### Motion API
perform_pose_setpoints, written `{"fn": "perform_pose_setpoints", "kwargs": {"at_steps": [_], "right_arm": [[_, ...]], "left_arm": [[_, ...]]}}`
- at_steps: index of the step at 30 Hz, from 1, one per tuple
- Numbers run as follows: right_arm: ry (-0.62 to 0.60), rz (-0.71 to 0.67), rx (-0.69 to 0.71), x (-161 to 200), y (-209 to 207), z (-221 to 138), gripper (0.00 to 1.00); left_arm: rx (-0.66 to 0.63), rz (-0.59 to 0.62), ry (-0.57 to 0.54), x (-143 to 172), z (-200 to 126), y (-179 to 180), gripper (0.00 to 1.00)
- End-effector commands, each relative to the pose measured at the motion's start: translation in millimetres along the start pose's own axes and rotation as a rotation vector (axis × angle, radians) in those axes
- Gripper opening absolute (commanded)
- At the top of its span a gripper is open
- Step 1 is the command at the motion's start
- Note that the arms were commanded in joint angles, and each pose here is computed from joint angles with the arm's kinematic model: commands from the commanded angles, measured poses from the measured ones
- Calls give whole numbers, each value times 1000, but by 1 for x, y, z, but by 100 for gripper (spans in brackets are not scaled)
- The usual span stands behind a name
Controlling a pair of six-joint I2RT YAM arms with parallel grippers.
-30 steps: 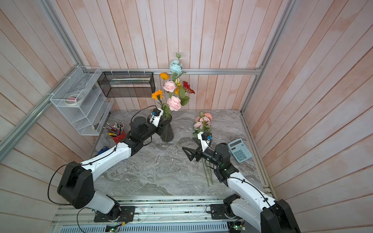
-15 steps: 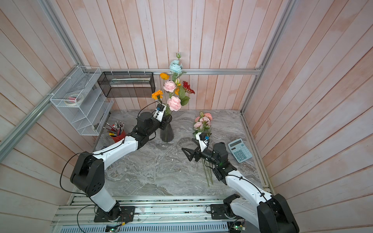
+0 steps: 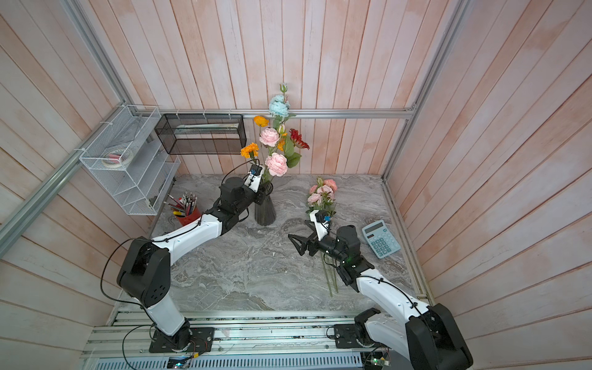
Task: Pick out pink flowers from the vase
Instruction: Pick up the flower from the vase.
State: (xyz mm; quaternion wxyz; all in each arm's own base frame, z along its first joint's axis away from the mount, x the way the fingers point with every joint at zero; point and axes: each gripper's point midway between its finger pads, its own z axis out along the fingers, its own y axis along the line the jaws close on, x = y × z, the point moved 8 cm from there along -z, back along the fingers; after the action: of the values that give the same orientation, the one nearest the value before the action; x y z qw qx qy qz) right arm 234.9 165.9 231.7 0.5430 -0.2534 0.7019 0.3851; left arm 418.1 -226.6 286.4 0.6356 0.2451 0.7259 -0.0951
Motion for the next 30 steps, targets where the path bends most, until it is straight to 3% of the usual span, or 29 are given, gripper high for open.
{"fn": "perform_pose_setpoints", "kwargs": {"at_steps": [1, 10, 14, 16, 30], "right_arm": [[-11, -18, 1, -9, 1, 3, 98], [-1, -11, 0, -9, 0, 6, 98], [2, -10, 0, -8, 0, 6, 98], [3, -9, 0, -7, -1, 6, 98], [-1, 14, -24, -16, 0, 12, 98]], "left_arm": [[-35, 17, -26, -5, 9, 5, 41], [-39, 15, -35, -6, 14, 6, 40], [-31, 14, -38, -7, 12, 6, 18], [-25, 19, -43, -7, 10, 5, 14], [4, 11, -124, -22, -26, 4, 9]]}}
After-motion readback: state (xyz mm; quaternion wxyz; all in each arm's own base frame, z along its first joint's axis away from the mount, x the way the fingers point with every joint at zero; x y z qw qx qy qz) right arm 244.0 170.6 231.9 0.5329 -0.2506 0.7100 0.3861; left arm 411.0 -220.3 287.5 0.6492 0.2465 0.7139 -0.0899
